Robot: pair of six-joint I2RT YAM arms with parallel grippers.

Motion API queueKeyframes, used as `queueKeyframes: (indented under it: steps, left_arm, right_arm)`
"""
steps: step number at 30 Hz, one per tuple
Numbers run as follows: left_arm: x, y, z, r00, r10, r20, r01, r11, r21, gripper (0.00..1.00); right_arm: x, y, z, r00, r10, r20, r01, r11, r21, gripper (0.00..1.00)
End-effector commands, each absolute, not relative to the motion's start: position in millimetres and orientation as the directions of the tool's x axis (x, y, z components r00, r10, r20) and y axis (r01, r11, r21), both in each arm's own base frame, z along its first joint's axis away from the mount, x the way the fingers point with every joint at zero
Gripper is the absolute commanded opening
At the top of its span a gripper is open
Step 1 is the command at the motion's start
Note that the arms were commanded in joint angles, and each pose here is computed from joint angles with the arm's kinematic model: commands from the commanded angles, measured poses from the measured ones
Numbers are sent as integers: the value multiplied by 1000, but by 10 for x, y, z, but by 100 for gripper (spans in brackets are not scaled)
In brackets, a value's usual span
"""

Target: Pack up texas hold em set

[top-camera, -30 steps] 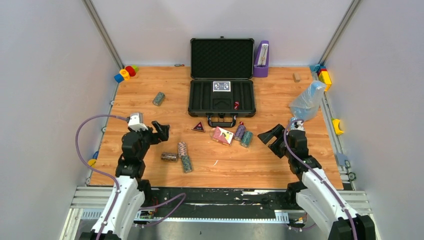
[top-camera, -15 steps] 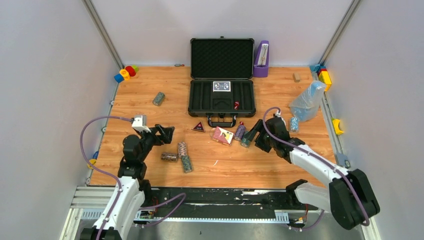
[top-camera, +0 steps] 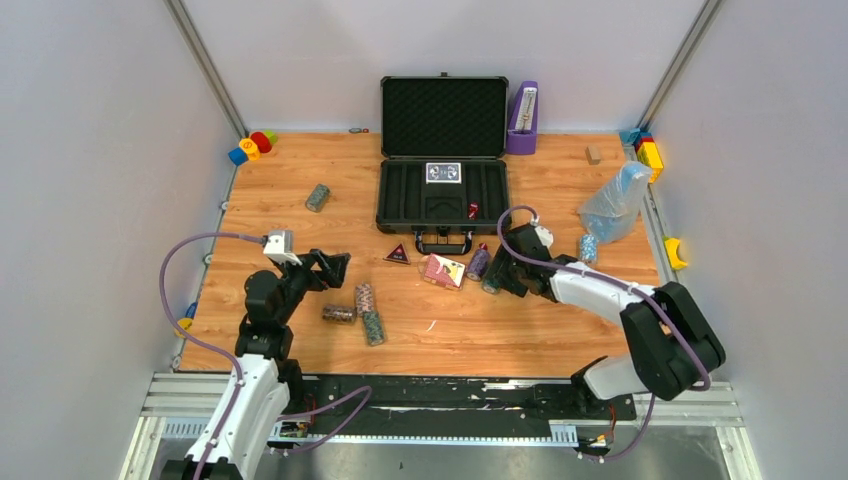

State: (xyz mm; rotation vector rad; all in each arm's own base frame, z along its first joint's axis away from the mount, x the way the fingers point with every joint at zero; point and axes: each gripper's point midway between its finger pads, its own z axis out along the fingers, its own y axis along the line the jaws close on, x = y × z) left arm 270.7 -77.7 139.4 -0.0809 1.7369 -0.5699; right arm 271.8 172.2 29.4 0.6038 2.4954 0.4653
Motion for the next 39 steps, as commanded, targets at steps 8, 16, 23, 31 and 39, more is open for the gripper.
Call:
queueKeyframes:
  steps: [8, 16, 23, 31, 39]
  left_arm:
    - [2751, -768, 1551, -207, -360, -910, 264, 875, -406, 100]
    - [2765, -760, 1505, -231, -359, -904, 248, 877, -412, 100]
    - [2782, -738, 1483, -235, -368, -900, 229, 879, -419, 100]
    - [2811, -734, 1421, -269, -368, -890, 210, 879, -427, 99]
    - [2808, -736, 1420, -267, -372, -889, 210, 878, -430, 99]
  right_arm:
    - [2801, 1480, 633, -747, 415, -520, 295, 907, 300, 36]
    - [3169, 1530, 1562, -622, 325, -712, 115, 938, 328, 36]
    - [3676, 1708, 1957, -548, 151, -823, -43, 977, 208, 18]
    - [4473, 1823, 2033, -513, 3, -858, -81, 995, 52, 17]
    - [5022, 1812, 1875, -465, -91, -881, -177, 984, -8, 27]
